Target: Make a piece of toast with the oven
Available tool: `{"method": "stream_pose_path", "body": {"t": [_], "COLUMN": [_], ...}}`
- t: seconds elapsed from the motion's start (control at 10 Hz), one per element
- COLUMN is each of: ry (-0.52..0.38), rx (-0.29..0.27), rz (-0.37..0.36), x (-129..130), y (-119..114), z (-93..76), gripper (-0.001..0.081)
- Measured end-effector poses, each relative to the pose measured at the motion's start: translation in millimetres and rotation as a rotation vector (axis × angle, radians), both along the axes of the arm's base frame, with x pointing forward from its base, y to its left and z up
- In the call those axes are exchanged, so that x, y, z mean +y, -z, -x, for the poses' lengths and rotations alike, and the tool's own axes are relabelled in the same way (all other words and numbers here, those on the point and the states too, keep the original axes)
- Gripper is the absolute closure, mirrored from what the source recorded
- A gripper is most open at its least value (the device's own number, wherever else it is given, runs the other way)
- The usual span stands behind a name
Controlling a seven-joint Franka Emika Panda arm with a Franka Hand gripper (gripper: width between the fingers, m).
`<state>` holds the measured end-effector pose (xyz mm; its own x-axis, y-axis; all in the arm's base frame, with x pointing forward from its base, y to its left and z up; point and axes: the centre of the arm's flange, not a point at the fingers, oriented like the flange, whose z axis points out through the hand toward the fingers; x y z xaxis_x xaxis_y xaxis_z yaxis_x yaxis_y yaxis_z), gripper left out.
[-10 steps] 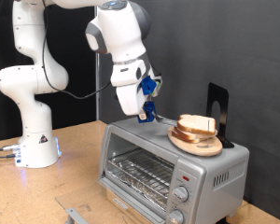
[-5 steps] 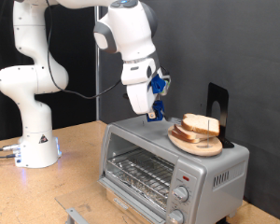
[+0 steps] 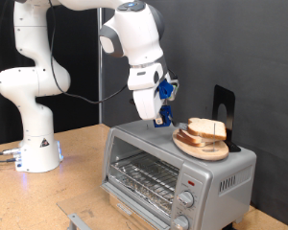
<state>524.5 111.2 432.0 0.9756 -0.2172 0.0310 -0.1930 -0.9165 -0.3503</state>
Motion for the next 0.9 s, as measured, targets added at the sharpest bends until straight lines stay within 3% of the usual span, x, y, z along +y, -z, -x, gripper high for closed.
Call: {"method": "stream_pose_path", "body": {"t": [0.4,0.7,0.9], "ry": [0.01,-0.097,-0.106], "rx": [0.004,-0.014,-0.014], "rz": [-0.02,0.037,0.042], "x": [1,11,15], "y": [4,5,5], "z": [-4.3,-0.9,0.1], "gripper": [0.034,0.034,0.034]}}
